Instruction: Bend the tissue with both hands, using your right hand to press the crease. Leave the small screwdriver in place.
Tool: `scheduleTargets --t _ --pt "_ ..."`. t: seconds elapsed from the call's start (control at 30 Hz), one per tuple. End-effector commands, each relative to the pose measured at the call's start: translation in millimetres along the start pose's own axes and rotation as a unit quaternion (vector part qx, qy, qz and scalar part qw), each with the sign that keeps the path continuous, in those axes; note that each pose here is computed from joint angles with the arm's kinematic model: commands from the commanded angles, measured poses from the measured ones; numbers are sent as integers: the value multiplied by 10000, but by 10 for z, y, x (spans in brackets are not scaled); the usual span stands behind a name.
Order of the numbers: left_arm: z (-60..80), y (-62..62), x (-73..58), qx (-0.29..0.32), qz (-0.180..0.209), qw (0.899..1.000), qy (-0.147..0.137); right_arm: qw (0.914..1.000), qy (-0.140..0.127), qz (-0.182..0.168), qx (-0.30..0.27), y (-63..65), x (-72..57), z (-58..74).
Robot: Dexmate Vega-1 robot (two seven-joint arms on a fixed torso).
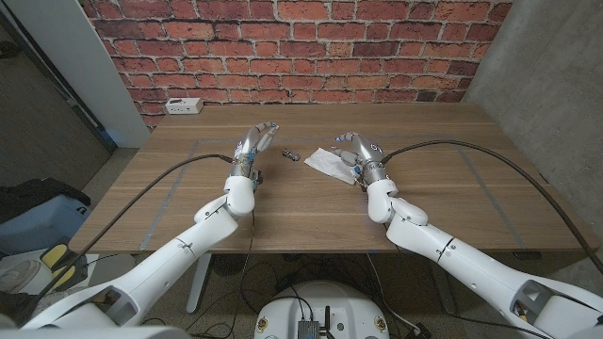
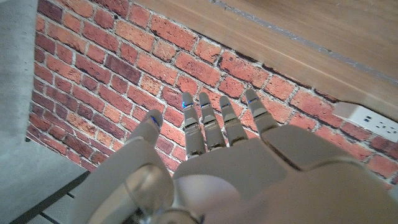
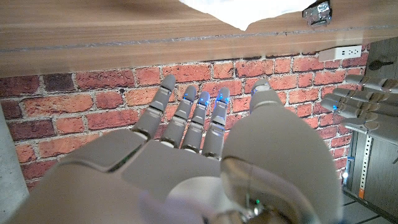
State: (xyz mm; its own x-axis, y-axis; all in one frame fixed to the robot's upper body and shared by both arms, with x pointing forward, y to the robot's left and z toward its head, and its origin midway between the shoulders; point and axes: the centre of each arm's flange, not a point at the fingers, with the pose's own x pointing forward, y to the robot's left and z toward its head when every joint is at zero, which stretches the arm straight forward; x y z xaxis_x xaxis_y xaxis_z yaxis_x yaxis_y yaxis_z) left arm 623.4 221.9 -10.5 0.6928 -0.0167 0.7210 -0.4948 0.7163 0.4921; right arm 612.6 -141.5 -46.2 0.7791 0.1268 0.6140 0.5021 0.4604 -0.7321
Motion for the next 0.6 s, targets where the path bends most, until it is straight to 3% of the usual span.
scheduleTargets --t 0.03,0.27,0.6 --pt "117 -149 336 908 -1510 9808 -842 9989 268 312 -220 -164 -368 -17" --pt "198 -220 430 1329 -2007 9643 -1102 9972 363 527 -376 -184 -476 -30" --pt "324 -288 468 1747 -2438 9454 -1279 9935 390 741 -768 -182 -585 70"
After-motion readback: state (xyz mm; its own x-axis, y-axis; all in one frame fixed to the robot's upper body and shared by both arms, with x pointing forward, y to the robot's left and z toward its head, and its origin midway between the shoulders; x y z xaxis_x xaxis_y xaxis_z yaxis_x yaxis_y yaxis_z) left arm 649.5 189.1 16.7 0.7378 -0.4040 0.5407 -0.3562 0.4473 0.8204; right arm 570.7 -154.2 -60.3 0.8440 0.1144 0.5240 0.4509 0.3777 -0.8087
